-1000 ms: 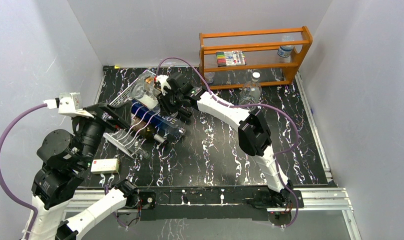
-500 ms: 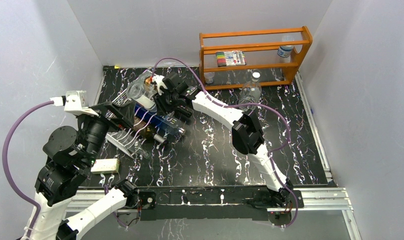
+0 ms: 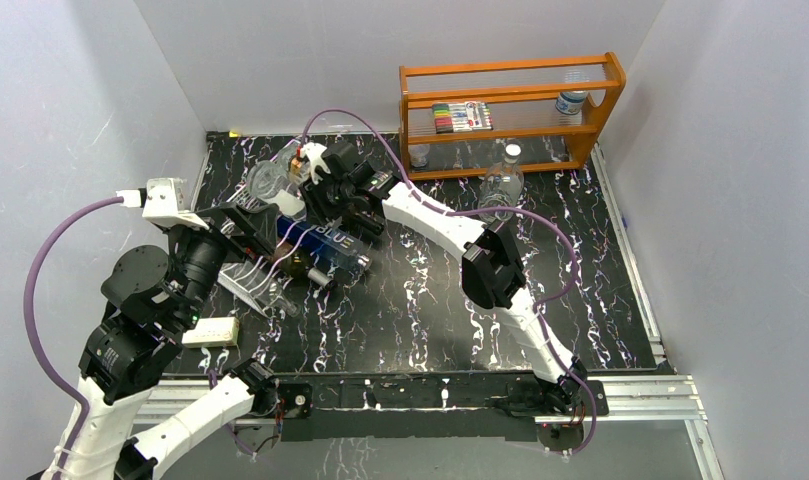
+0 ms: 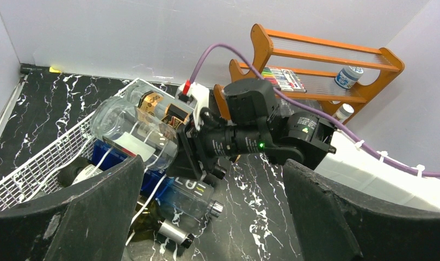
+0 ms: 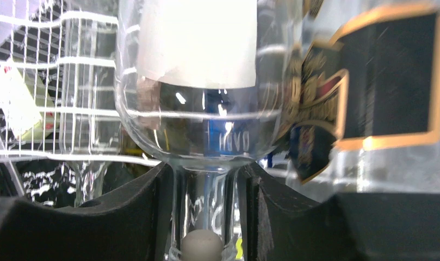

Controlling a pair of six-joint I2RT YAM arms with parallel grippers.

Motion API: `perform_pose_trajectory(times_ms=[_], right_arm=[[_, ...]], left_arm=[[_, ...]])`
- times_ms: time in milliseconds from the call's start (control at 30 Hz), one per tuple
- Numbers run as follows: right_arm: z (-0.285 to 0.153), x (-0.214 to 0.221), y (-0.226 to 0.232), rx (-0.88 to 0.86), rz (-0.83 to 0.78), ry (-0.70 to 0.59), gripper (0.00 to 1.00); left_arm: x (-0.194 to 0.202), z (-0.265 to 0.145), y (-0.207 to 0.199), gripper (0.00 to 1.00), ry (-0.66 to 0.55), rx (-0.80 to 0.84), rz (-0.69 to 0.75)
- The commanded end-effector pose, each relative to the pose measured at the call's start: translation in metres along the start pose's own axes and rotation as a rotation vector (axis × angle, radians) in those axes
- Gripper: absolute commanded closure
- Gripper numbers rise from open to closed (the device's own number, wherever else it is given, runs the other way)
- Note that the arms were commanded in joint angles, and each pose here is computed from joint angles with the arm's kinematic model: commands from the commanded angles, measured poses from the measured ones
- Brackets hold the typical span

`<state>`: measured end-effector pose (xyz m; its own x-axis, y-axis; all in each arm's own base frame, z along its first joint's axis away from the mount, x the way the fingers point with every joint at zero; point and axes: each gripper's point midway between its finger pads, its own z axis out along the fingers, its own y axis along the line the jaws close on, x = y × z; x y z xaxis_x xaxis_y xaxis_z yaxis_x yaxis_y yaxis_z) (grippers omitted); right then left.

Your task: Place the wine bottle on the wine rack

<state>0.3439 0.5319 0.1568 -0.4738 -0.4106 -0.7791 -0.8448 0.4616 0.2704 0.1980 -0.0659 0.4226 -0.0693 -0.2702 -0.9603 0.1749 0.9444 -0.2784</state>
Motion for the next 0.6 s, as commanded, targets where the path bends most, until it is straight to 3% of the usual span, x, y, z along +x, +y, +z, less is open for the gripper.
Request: perform_pose_trajectory(times_ms=[0,333,567], right_arm=[[-0.028,-0.107,0.012,-0.011,-0.1,-0.344,0.44],[-0.038,-0.119,0.016,-0.009,-0.087,-0.385,0.39],[-0.082,-0.146,0.035,-0.037,-0.085,-0.478,0.34]], left_arm=[[0.002,0.003,0.0,0.02,0.004,-0.009,0.003],[0.004,0.003,0.002,0.02,0.006,-0.016,0.005],[0.001,0.0,0.002,0.02,0.0,-0.014,0.0]])
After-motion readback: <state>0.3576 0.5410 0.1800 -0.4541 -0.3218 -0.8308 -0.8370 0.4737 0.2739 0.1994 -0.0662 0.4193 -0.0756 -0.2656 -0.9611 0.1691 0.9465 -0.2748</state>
